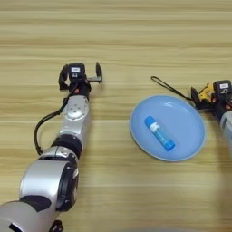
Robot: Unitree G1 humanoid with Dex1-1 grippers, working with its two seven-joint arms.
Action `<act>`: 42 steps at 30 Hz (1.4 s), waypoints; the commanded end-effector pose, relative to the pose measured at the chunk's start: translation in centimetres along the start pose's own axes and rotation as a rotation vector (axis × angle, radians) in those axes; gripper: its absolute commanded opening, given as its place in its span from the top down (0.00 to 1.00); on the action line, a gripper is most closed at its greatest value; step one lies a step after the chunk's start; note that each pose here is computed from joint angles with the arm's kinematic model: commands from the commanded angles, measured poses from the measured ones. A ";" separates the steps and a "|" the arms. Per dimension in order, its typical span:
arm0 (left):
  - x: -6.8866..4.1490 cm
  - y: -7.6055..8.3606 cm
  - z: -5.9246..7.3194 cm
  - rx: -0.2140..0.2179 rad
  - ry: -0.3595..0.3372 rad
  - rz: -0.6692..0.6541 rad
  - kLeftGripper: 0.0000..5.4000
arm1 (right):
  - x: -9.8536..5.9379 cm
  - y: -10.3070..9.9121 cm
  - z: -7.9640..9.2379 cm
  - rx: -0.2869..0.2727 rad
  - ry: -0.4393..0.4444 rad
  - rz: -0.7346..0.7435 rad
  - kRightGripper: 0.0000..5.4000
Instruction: Move the objects on the table
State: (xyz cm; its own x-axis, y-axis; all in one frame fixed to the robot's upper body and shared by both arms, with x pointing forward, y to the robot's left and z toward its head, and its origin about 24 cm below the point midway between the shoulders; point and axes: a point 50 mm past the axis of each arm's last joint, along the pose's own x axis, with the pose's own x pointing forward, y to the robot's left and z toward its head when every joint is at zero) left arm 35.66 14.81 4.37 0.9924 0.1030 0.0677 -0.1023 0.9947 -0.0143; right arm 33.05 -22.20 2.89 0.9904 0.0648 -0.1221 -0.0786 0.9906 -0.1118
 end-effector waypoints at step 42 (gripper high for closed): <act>-0.1 -0.5 0.0 0.023 -0.007 -0.005 0.00 | -10.8 1.1 3.2 -0.155 -0.127 0.113 0.01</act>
State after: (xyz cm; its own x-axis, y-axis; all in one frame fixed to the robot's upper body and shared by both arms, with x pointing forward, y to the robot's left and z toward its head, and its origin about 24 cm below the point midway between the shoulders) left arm 35.64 14.41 4.43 0.9919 0.1035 0.0737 -0.1031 0.9946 -0.0094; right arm 23.25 -20.47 6.79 0.9754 0.2203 -0.0123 -0.2162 0.9431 -0.2527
